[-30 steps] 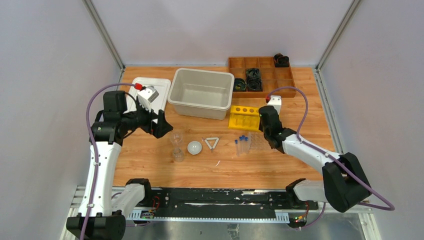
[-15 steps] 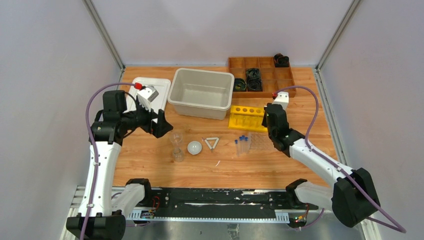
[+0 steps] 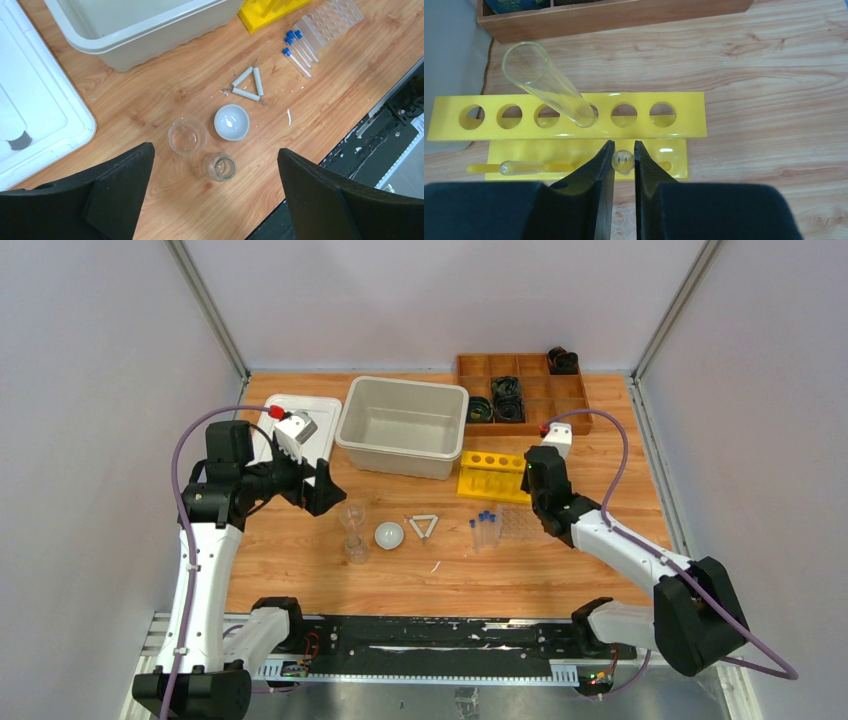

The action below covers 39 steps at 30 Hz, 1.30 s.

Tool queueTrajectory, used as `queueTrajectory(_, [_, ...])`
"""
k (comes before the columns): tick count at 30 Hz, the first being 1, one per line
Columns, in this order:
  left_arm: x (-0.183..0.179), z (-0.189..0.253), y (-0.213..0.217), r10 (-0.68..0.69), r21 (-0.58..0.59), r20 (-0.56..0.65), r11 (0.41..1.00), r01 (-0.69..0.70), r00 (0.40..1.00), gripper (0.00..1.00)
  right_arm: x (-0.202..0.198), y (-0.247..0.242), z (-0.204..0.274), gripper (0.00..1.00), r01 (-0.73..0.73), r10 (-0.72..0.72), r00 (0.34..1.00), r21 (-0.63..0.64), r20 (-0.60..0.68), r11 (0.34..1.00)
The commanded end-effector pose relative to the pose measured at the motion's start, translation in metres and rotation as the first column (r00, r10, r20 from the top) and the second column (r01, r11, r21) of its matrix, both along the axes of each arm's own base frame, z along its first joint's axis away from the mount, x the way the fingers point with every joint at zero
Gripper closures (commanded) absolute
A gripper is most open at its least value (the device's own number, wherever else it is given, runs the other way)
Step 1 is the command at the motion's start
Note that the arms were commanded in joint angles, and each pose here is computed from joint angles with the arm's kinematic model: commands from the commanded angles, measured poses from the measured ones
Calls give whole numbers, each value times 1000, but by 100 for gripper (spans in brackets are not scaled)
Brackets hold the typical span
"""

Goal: Organize the chemistry lab equipment

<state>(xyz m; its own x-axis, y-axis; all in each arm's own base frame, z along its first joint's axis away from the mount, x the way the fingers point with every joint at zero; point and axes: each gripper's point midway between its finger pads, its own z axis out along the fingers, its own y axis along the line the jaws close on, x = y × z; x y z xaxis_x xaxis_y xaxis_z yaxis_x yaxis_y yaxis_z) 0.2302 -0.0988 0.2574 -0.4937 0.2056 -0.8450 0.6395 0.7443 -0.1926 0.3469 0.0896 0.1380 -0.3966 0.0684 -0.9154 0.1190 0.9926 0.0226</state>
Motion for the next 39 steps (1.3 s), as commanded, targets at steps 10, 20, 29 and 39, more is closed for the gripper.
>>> queueTrajectory(10, [0, 15, -2, -17, -3, 47, 1000, 17, 999, 0, 8, -8, -18, 100, 39, -39, 999, -16, -14, 999])
queueTrajectory(20, [2, 15, -2, -15, -1, 46, 1000, 15, 999, 0, 8, -11, -23, 93, 54, -55, 998, -24, -38, 998])
queueTrajectory(29, [2, 15, -3, -20, -6, 42, 1000, 20, 999, 0, 4, -6, -1, 71, 18, -18, 999, -3, -26, 1000])
queueTrajectory(39, [1, 16, -3, -19, -7, 45, 1000, 20, 999, 0, -6, 0, 19, 62, -11, 12, 1000, 57, -20, 998])
